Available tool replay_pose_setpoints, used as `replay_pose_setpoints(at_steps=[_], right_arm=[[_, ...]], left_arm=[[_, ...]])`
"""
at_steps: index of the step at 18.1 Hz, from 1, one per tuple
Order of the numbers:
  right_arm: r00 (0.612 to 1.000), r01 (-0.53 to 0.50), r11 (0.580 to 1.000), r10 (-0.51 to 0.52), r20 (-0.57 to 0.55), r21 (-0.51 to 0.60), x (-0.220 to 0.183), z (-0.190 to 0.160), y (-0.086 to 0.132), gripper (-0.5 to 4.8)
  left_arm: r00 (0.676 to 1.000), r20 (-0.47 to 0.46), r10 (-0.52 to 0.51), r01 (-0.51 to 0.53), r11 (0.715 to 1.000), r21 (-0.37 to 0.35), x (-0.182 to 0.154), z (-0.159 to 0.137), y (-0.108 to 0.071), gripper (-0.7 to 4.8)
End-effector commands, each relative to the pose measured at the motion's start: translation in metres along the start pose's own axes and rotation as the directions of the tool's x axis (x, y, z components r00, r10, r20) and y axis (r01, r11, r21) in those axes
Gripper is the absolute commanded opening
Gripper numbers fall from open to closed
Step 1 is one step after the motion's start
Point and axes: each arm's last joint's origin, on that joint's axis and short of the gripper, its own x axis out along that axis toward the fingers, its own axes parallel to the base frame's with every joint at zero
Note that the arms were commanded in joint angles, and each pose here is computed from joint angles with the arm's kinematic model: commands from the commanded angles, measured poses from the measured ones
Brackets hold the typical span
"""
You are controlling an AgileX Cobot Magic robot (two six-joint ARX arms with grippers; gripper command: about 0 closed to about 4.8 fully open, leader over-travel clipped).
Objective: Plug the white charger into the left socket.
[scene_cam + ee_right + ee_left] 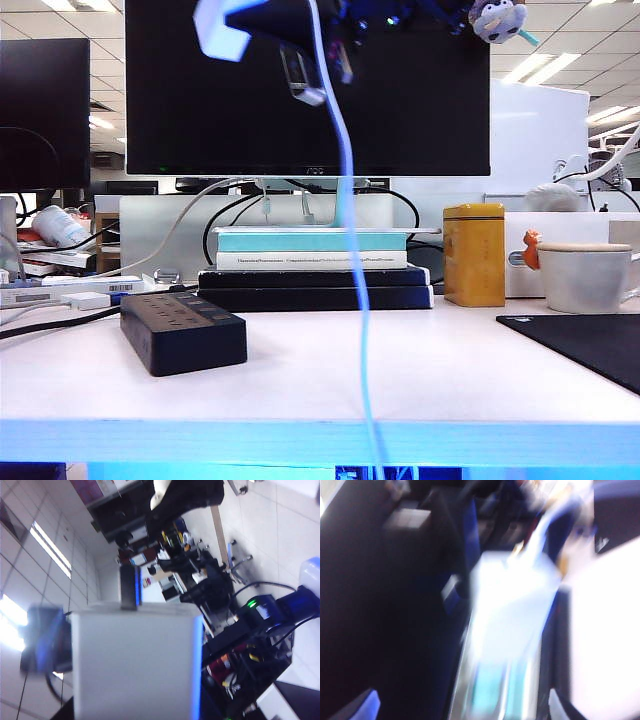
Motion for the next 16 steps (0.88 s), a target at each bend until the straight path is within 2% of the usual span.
replay_pose_setpoints(at_steps=[1,5,10,12,14,16], right_arm=[[0.998,-0.017,0.999,0.015,-0.054,-0.037,0.016,-0.01,0.014,0.44],[0.995,-0.049,0.996,0.042,-0.086,-0.076,0.028,-0.015,0.029,0.44],[0.994,-0.069,0.993,0.061,-0.087,-0.097,0.028,-0.016,0.035,0.44],[0.994,-0.067,0.993,0.058,-0.095,-0.097,0.03,-0.017,0.035,0.44],[0.993,-0.067,0.993,0.057,-0.099,-0.095,0.03,-0.018,0.035,0.44],[0.993,-0.067,0.993,0.058,-0.098,-0.096,0.03,-0.018,0.036,0.44]], left_arm=[[1.0,0.023,0.009,-0.009,1.0,0.018,0.002,0.001,0.002,4.79],[0.999,0.034,0.004,-0.006,0.998,0.064,0.005,0.003,0.001,4.79],[1.0,0.023,0.008,-0.01,0.998,0.065,0.005,0.003,0.001,4.67],[1.0,0.002,0.016,-0.016,0.997,0.072,0.005,0.002,0.001,4.65],[0.997,-0.062,0.046,-0.04,0.995,0.095,0.005,0.001,0.003,4.65],[0.996,-0.064,0.063,-0.056,0.993,0.104,0.004,0.001,0.004,4.64]])
